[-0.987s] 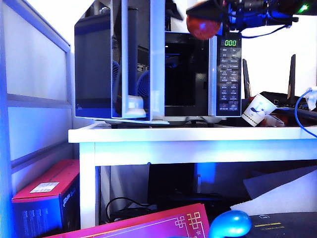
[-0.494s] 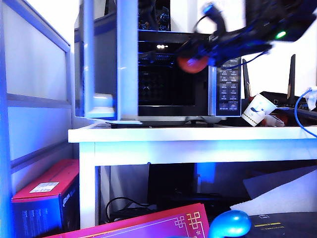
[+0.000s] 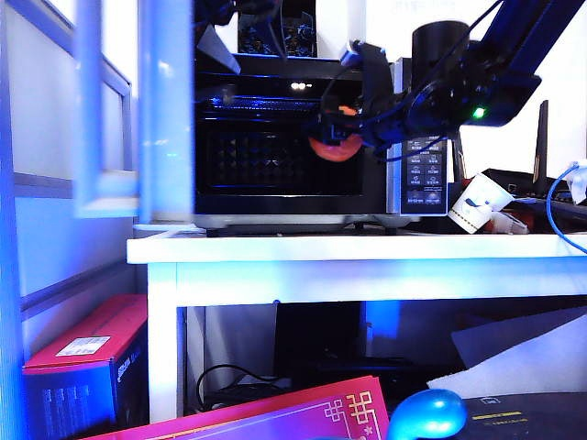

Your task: Open the microwave door, place the orange inside the microwave, then close the microwave door.

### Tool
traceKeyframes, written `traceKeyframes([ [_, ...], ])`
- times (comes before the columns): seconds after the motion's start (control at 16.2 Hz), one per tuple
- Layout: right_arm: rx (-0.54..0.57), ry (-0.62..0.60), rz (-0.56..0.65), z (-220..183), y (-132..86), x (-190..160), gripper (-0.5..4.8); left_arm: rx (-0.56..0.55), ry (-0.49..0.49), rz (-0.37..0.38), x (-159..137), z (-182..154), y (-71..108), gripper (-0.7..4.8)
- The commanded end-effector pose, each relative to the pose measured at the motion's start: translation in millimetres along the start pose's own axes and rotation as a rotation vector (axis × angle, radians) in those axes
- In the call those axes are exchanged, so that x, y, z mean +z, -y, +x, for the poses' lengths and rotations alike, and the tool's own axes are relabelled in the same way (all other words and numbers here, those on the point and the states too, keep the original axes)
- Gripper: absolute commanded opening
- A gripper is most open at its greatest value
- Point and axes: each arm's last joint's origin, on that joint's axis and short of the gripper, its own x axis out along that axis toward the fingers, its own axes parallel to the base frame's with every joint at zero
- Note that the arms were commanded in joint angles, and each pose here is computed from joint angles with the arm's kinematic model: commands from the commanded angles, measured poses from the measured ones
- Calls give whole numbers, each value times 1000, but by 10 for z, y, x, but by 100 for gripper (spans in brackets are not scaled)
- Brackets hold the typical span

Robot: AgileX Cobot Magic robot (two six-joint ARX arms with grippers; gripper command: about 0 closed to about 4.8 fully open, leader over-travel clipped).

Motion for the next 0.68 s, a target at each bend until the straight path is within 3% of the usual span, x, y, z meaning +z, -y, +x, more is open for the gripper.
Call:
traceKeyframes([
  [0.06, 1, 29, -14, 37, -22, 38, 299, -39, 33, 4, 45, -43, 19, 479],
  [0.31, 5, 28, -10, 271, 70, 125, 310, -90, 44, 6, 60, -69, 37, 479],
  [0.68, 6, 8, 1, 613, 111, -159, 310, -91, 56, 9, 83, -108, 41, 479],
])
